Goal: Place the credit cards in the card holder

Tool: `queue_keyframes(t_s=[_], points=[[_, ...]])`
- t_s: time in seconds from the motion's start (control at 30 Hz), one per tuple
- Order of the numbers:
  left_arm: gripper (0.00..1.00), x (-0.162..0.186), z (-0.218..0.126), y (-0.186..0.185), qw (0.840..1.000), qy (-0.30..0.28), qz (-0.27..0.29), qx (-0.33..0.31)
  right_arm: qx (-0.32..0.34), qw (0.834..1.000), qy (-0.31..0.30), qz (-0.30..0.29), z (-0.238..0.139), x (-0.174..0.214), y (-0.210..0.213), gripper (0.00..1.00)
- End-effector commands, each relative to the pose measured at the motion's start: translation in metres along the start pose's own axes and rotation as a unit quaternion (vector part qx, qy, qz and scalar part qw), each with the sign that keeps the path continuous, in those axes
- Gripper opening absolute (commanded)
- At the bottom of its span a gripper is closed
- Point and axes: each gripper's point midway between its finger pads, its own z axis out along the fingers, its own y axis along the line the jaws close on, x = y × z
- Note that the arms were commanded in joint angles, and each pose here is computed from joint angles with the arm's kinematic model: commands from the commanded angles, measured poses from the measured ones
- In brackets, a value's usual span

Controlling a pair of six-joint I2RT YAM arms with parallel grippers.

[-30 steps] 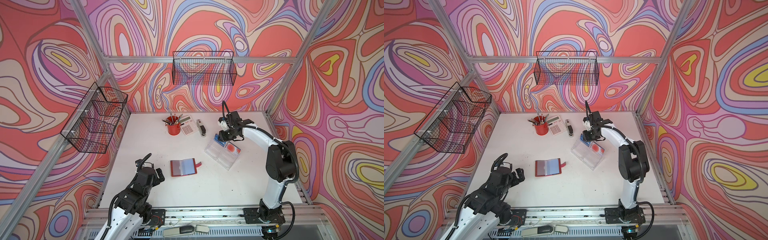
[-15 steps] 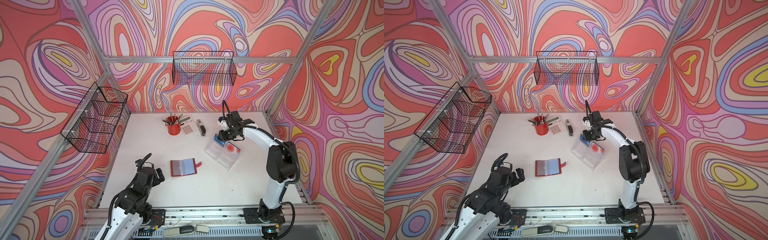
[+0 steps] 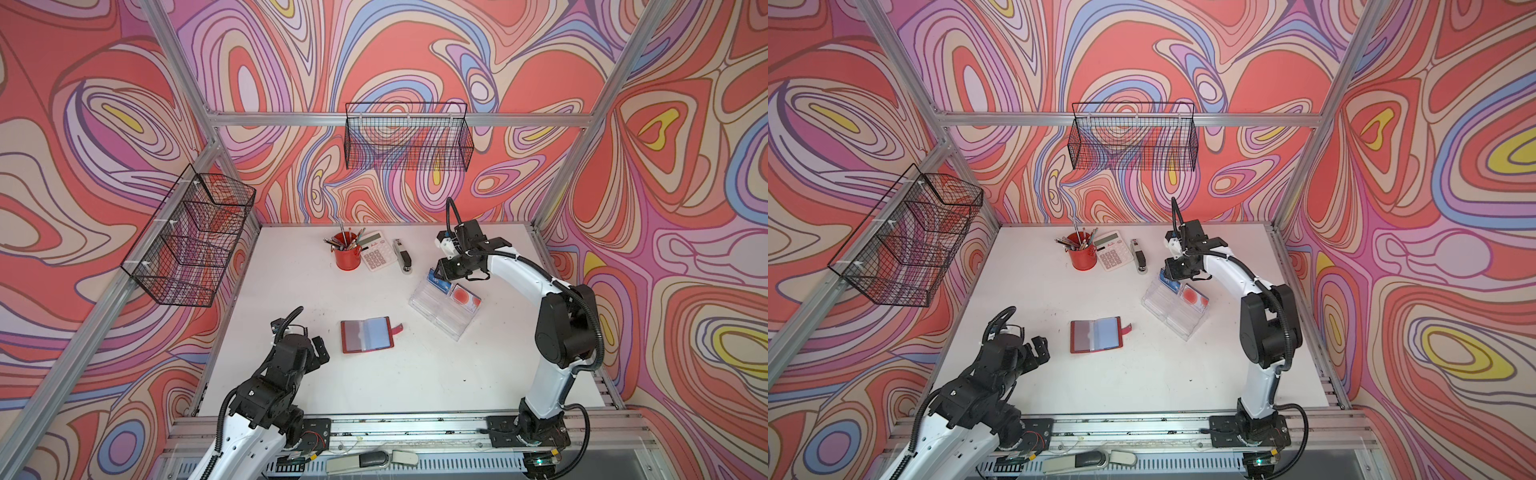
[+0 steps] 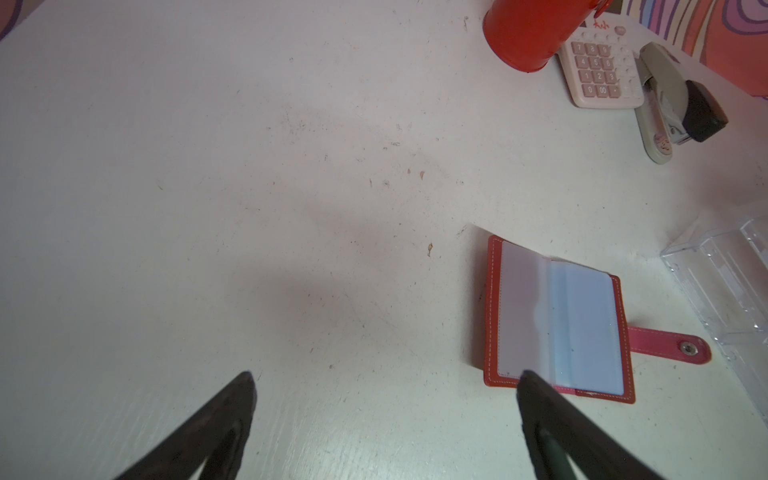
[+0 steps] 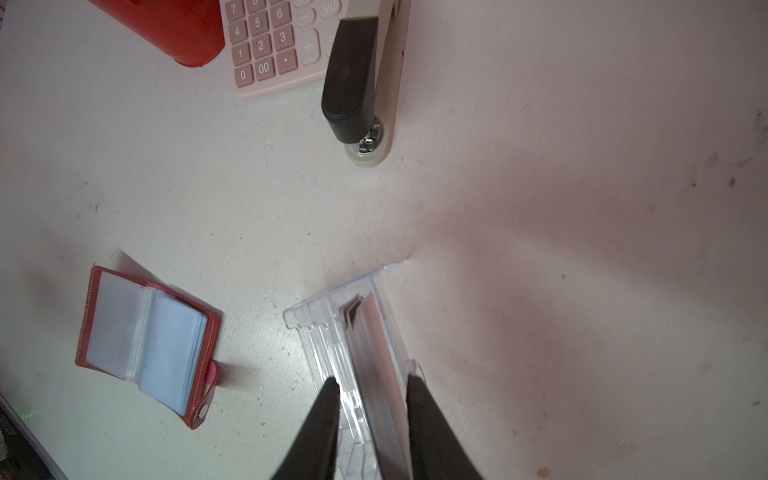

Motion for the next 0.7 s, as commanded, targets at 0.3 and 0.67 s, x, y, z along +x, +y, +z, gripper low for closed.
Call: queue_keyframes(t_s=[0.3, 0.67], points=[[1.00, -0.003, -0.001, 0.003, 1.000, -0.006, -0.003, -0.010, 0.034, 0.999, 0.025, -0.013, 0.013, 0.008, -0.010, 0.27], [1.00, -0.003, -0.001, 0.003, 1.000, -0.006, -0.003, -0.010, 0.094, 0.995, 0.026, 0.015, 0.015, 0.010, -0.032, 0.06]])
